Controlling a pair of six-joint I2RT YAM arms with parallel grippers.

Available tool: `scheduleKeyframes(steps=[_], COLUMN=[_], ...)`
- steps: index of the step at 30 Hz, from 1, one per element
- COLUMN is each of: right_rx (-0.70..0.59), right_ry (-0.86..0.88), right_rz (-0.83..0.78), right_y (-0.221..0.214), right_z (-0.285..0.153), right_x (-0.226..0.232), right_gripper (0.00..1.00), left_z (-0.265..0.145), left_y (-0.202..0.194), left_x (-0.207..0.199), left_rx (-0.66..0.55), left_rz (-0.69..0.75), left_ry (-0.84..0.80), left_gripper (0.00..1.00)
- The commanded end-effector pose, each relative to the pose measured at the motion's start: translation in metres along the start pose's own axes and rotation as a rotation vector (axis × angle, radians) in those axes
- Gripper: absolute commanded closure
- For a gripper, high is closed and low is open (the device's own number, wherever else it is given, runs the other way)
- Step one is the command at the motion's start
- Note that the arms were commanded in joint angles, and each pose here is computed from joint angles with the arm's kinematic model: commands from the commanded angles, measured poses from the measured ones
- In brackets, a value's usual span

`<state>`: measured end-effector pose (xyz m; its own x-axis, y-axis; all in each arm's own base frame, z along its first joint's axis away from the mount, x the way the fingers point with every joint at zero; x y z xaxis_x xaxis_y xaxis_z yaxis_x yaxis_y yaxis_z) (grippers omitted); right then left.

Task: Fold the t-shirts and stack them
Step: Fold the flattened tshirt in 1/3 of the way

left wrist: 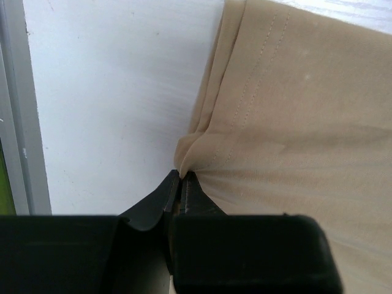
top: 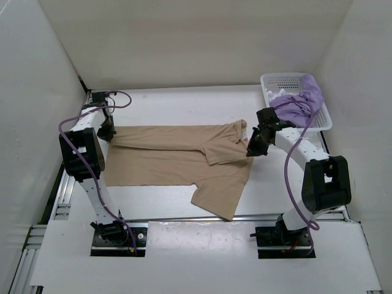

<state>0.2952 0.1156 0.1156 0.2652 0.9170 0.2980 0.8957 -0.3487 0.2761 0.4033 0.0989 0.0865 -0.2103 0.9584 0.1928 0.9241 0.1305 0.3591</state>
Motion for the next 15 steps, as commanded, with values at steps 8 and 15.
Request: scheduleKeyframes(steps=[8,15], right_rx=[0.035,0.11], right_ry=[0.0,-0.037], right_rz=[-0.001,0.009], right_y=[-0.006,-0.009], right_z=[-0.004,0.026], right_x=[-0.008,-0.012], right_gripper=[1.0,0.79], left_z=[0.005,0.013], left_y=[-0.003,-0.015], left_x=[0.011,0.011], left_rx=[0.03,0.069], left_rz=[-0.009,-0.001], left_ry=[0.048,0.055], left_gripper=[0.88,0.68])
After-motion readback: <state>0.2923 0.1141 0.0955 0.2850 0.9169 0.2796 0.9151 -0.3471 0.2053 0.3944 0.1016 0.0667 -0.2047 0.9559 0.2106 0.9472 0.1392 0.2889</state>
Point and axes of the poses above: each gripper's point midway between its finger pads, its own z axis out along the fingers, its own x axis along the line the jaws close on, y = z × x, the point moved 4 cm from there along -z, back along the fingers, and after that the axes turned 2 degrees about z, right-handed, at the moved point
